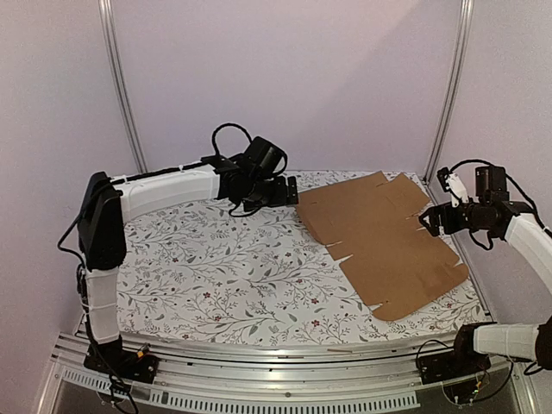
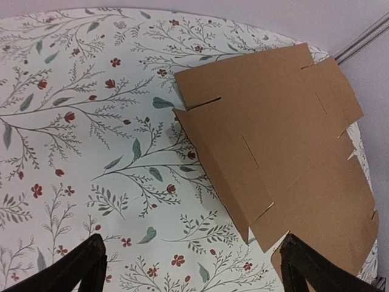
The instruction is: Fold the paper box
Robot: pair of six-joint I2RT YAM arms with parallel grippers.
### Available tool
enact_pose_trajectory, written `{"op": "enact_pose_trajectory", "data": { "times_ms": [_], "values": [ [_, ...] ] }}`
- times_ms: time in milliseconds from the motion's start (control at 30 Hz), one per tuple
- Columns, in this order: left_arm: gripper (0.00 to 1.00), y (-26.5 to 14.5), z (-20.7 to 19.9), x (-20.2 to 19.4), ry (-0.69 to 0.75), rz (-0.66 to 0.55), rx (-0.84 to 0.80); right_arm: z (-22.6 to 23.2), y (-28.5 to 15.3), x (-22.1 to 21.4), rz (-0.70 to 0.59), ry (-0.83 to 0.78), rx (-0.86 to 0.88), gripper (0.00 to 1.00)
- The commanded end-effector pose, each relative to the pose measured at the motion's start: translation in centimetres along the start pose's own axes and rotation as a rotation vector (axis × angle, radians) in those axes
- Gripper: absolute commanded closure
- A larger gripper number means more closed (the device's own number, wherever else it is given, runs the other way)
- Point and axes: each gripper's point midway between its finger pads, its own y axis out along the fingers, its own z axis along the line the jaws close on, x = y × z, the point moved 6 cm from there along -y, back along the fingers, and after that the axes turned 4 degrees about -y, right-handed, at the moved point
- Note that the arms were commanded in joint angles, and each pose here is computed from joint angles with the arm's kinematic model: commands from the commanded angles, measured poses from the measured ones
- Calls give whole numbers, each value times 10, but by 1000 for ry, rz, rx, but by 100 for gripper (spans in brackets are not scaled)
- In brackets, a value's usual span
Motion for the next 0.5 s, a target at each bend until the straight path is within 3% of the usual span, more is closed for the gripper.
{"op": "enact_pose_trajectory", "data": {
  "times_ms": [0, 200, 467],
  "values": [
    [1, 30, -15, -19, -64, 90, 29, -4, -7, 2, -40, -15, -71, 1],
    [6, 68, -20, -27, -129, 111, 39, 7, -8, -10, -8, -123, 4, 1],
    [15, 107, -27, -36, -205, 166, 7, 18, -9, -15, -6, -143, 88, 1]
  ]
}}
